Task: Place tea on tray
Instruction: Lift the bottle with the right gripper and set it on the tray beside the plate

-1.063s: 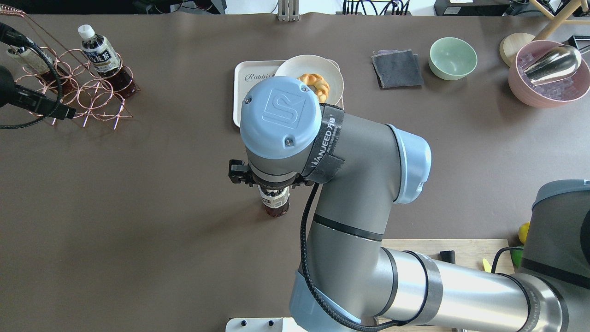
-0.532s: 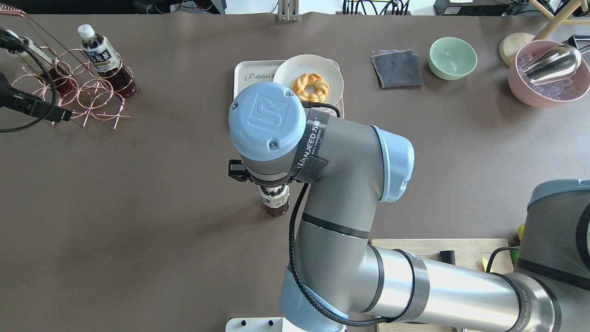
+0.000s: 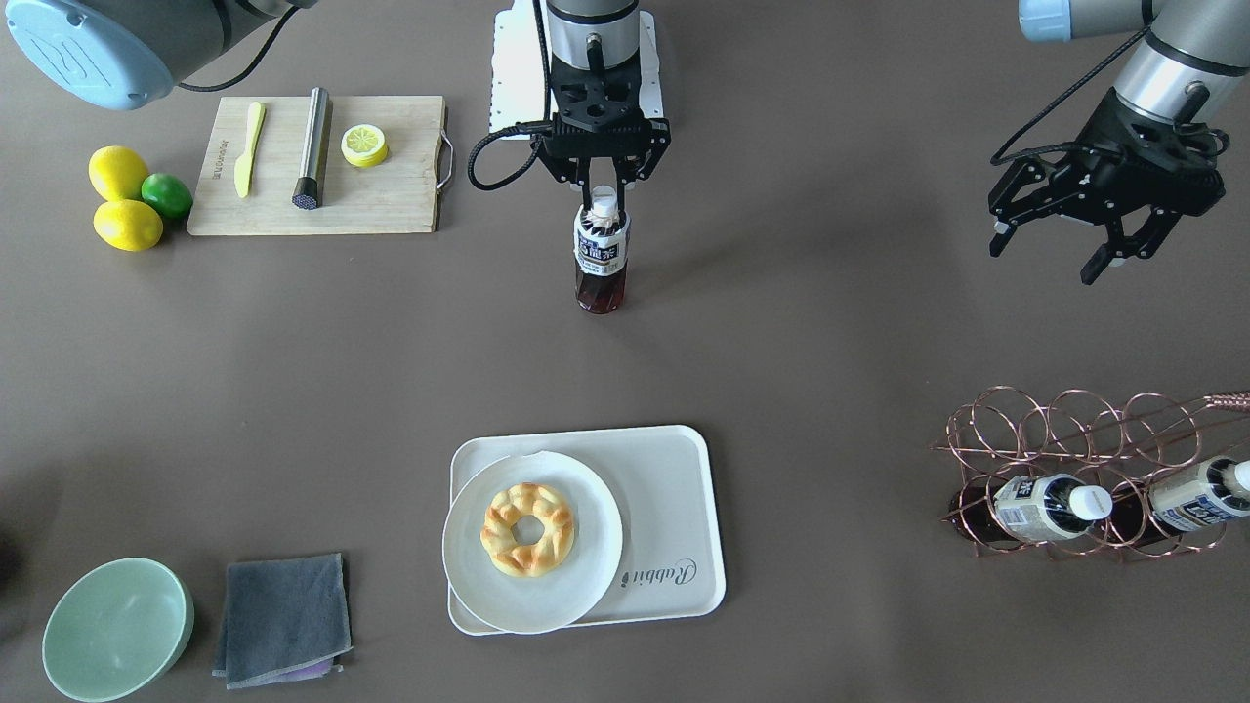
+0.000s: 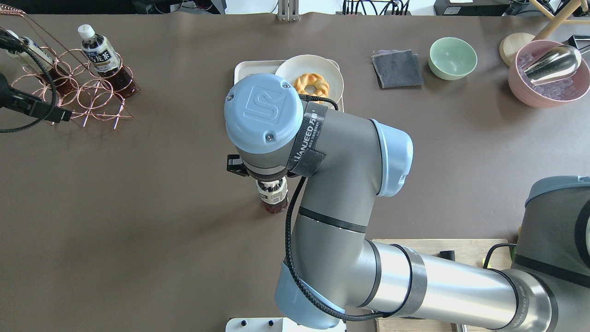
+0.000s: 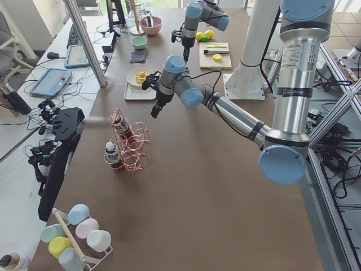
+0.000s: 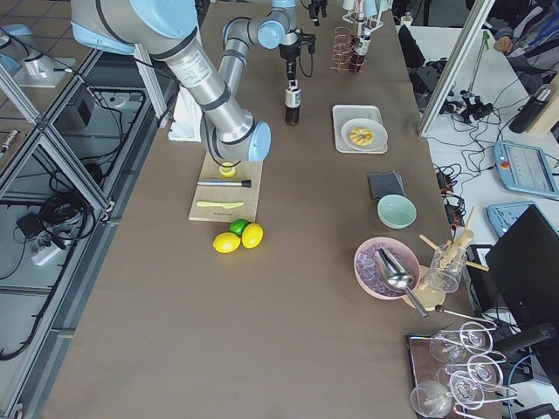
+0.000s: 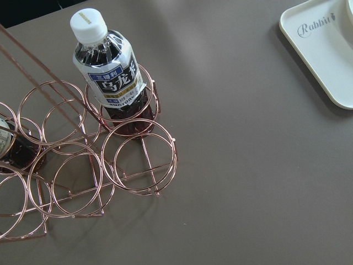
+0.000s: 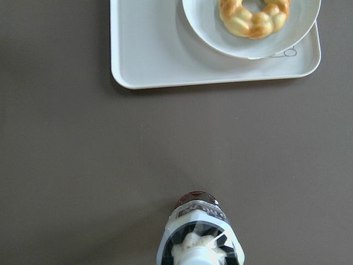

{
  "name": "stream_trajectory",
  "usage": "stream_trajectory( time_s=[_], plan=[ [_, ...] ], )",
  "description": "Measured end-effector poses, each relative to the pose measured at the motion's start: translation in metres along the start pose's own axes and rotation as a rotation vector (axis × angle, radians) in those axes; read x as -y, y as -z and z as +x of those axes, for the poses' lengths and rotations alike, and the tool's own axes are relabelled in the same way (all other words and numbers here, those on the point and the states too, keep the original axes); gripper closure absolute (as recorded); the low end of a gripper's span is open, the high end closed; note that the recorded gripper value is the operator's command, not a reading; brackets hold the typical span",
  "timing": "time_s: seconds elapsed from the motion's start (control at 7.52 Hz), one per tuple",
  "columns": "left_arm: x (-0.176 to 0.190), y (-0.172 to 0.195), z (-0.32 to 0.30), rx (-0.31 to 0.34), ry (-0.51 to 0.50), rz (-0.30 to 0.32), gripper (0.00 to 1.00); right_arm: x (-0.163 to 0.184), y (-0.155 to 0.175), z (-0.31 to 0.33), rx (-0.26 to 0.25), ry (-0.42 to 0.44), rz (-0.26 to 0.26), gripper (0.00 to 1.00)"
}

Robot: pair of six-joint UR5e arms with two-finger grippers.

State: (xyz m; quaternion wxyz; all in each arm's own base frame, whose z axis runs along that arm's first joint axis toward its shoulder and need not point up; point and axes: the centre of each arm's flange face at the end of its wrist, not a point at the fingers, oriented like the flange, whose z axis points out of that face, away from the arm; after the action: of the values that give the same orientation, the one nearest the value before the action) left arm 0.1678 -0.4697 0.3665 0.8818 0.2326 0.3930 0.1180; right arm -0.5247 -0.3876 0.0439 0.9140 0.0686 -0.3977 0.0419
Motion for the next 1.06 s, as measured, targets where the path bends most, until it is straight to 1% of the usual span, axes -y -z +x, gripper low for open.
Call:
stream_trajectory(
  time_s=[0.13, 0.27, 0.4, 0.53, 0.8, 0.93, 1.06],
  plan=[
    [0.0, 0.0, 0.0, 0.0, 0.0, 0.001, 0.03, 0.024, 0.008, -0.006, -0.004, -0.007, 0.012, 1.0],
    [0.0, 0.001, 0.001, -0.001, 0.0, 0.001, 0.03, 0.063, 0.016, -0.02, -0.021, -0.022, 0.029, 1.0],
    [0.0, 0.0, 0.0, 0.0, 0.0, 0.0, 0.03, 0.111, 0.022, -0.029, -0.031, -0.032, 0.051, 1.0],
    [0.0, -0.001, -0.001, 0.002, 0.001, -0.001, 0.03, 0.157, 0.017, -0.036, -0.027, -0.045, 0.066, 1.0],
    [0.0, -0.001, -0.002, 0.007, 0.005, 0.001, 0.03, 0.239, 0.0, -0.061, -0.025, -0.087, 0.083, 1.0],
    [0.0, -0.001, -0.002, 0.01, 0.017, 0.001, 0.03, 0.266, -0.021, -0.061, -0.013, -0.101, 0.093, 1.0],
    [0.0, -0.002, -0.003, 0.014, 0.029, 0.003, 0.03, 0.283, -0.042, -0.059, -0.003, -0.113, 0.101, 1.0]
  ],
)
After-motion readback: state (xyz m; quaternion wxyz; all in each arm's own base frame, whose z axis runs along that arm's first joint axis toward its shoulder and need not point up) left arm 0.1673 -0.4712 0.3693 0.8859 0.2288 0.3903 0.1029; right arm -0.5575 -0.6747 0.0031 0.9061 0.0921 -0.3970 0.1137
